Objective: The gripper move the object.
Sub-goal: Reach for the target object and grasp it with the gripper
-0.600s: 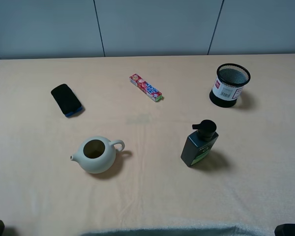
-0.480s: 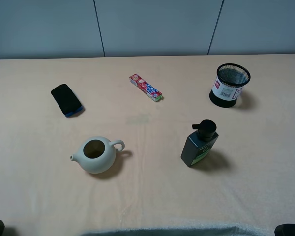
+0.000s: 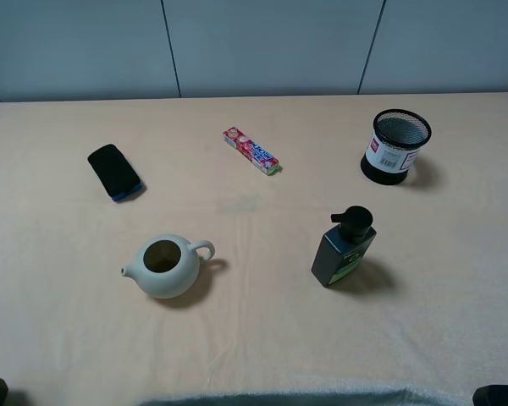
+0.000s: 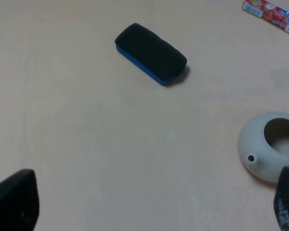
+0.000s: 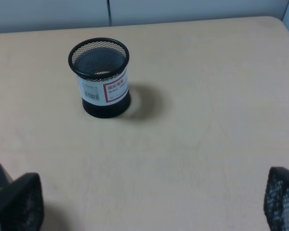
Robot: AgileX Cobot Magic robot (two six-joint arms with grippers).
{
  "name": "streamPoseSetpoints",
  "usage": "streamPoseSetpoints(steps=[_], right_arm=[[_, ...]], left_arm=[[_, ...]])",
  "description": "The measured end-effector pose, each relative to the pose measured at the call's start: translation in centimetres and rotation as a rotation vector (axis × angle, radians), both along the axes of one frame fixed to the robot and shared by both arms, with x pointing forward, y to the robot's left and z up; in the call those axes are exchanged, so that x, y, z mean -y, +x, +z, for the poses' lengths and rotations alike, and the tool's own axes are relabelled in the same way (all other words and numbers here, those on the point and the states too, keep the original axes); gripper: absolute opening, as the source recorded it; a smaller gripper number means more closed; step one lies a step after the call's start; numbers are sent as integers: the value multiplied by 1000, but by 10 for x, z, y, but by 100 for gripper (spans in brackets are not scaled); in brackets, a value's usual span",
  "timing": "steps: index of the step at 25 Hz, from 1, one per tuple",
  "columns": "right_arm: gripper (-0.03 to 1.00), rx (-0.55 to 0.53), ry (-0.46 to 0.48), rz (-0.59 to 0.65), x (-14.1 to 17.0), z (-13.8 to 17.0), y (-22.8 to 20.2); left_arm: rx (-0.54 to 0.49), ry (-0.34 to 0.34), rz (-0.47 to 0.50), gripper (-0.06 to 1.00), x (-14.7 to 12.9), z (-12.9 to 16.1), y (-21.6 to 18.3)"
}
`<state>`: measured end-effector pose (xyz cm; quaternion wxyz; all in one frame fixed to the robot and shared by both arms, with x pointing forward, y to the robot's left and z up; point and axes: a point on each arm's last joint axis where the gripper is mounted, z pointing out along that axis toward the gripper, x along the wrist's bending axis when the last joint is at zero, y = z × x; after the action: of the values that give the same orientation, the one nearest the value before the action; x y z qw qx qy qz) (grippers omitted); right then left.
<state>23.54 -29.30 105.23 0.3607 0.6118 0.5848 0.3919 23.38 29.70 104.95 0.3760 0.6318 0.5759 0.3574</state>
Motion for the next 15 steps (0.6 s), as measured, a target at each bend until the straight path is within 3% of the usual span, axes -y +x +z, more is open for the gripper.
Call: streamPoseSetpoints(steps=[10, 15], right_arm=[[69, 0, -1, 5, 0, 0, 0], [69, 6, -19, 68, -5, 0, 0]], left_arm=[[0, 0, 0, 99, 0, 0, 0], [0, 0, 0, 99, 0, 0, 0]])
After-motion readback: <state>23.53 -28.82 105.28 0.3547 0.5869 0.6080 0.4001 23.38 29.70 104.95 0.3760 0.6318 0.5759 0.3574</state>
